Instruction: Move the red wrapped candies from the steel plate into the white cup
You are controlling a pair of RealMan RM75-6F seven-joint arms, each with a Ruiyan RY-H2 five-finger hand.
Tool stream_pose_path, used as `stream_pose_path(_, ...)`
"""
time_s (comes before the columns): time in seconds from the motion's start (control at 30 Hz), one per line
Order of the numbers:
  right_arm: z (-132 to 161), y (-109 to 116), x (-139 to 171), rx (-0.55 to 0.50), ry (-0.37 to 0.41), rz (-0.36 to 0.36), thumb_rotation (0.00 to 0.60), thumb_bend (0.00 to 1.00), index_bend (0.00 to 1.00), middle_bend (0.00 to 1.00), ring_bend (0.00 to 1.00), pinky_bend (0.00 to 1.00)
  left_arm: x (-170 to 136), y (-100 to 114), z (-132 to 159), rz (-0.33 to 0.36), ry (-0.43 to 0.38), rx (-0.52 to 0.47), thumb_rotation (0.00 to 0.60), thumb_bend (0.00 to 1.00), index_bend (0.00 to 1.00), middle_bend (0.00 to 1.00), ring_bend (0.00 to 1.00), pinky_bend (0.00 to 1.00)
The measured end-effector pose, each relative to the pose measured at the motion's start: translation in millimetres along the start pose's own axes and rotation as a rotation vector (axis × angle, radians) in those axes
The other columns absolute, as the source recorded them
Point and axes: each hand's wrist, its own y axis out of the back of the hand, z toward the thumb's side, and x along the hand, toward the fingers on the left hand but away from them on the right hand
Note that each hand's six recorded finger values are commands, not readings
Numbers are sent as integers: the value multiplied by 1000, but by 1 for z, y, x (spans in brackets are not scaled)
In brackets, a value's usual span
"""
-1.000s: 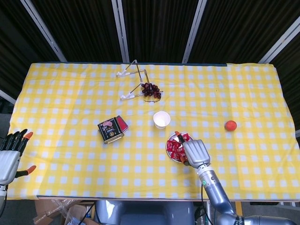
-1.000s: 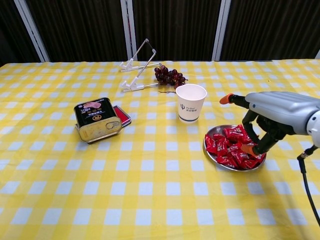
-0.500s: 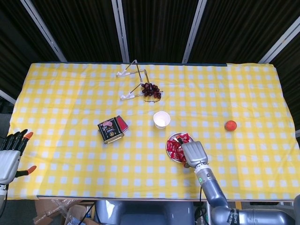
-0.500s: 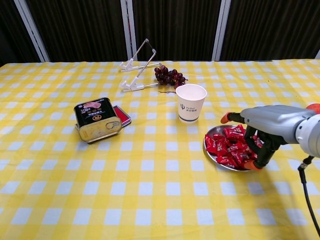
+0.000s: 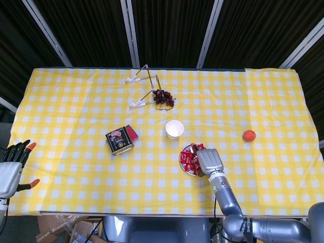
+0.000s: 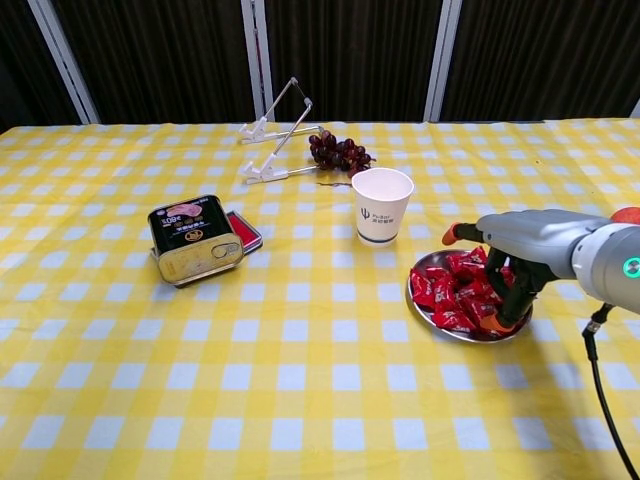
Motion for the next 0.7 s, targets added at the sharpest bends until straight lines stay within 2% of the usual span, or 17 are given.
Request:
stream_pose_path(0.37, 2, -4, -9, -36, 0, 19, 600, 302, 298, 720, 887, 999, 1, -2, 1, -16, -1, -17, 600, 42, 0, 0, 0, 0)
stream_pose_path(0.7, 0, -9, -14, -56, -7, 33, 600, 303, 300, 720, 887, 998, 1, -2, 1, -23, 3, -25, 600, 42, 0, 0, 0, 0)
